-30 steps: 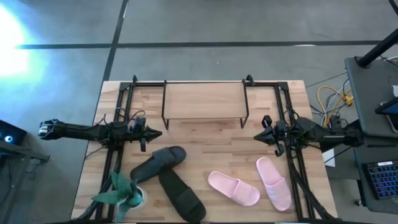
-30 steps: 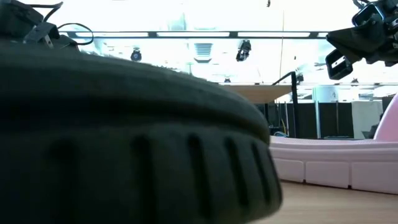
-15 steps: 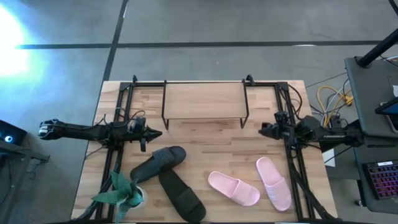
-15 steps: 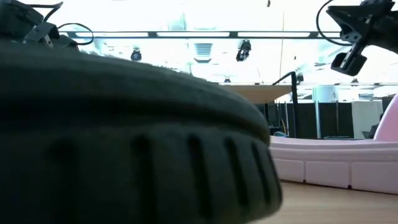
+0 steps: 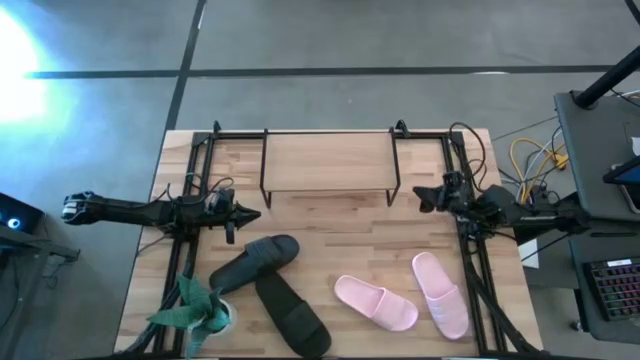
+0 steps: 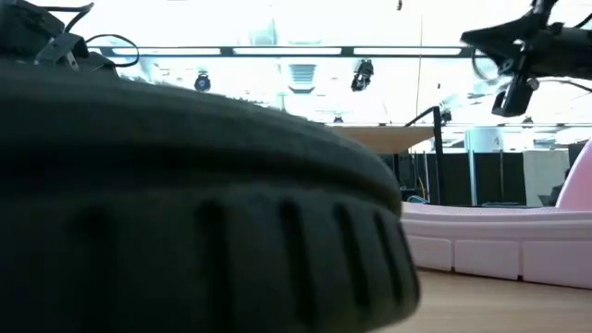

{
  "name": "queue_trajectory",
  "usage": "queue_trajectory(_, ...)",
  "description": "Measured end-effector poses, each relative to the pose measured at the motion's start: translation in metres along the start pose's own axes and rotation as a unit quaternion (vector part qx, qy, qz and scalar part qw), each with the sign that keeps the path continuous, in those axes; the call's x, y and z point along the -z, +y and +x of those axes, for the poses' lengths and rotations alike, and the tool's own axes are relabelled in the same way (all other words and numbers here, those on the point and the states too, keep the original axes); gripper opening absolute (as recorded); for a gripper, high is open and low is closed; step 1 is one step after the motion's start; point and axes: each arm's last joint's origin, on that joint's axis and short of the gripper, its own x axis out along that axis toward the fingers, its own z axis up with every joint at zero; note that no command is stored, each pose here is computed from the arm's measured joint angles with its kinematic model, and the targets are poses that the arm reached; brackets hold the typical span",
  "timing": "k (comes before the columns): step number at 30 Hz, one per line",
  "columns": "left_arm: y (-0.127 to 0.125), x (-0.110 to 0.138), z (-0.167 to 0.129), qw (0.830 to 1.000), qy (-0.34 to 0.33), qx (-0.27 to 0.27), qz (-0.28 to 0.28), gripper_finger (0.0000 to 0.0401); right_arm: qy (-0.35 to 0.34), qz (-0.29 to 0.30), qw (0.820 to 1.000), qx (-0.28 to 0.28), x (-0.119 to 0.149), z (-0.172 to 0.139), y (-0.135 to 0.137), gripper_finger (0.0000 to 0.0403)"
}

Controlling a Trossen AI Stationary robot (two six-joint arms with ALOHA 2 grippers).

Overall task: Pick and place slides into the shelf
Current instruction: Put the right pink slide on the shelf

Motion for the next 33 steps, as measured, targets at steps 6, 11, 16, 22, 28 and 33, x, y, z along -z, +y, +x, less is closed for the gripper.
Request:
queue_trajectory(6, 0.000, 0.000, 0.000, 1.000, 0.000, 0.000, 0.000, 0.0000, -0.019, -0.065, 0.997, 0.034, -0.005, 0.029, 0.042, 0.0025)
queue_trajectory(11, 0.000, 0.000, 0.000, 1.000, 0.000, 0.000, 0.000, 0.0000, 0.076, -0.189, 0.972, 0.118, -0.004, 0.065, 0.082, 0.0042)
queue_trajectory(16, 0.000, 0.000, 0.000, 1.000, 0.000, 0.000, 0.000, 0.0000, 0.207, -0.206, 0.900, 0.324, -0.002, 0.081, 0.100, 0.0050)
queue_trajectory(22, 0.000, 0.000, 0.000, 1.000, 0.000, 0.000, 0.000, 0.0000, 0.299, -0.198, 0.794, 0.492, -0.001, 0.095, 0.115, 0.0051)
queue_trajectory(28, 0.000, 0.000, 0.000, 1.000, 0.000, 0.000, 0.000, 0.0000, 0.425, -0.169, 0.682, 0.570, 0.008, 0.109, 0.118, 0.0077)
queue_trajectory(33, 0.000, 0.000, 0.000, 1.000, 0.000, 0.000, 0.000, 0.0000, 0.530, -0.156, 0.580, 0.599, 0.022, 0.115, 0.110, 0.0124)
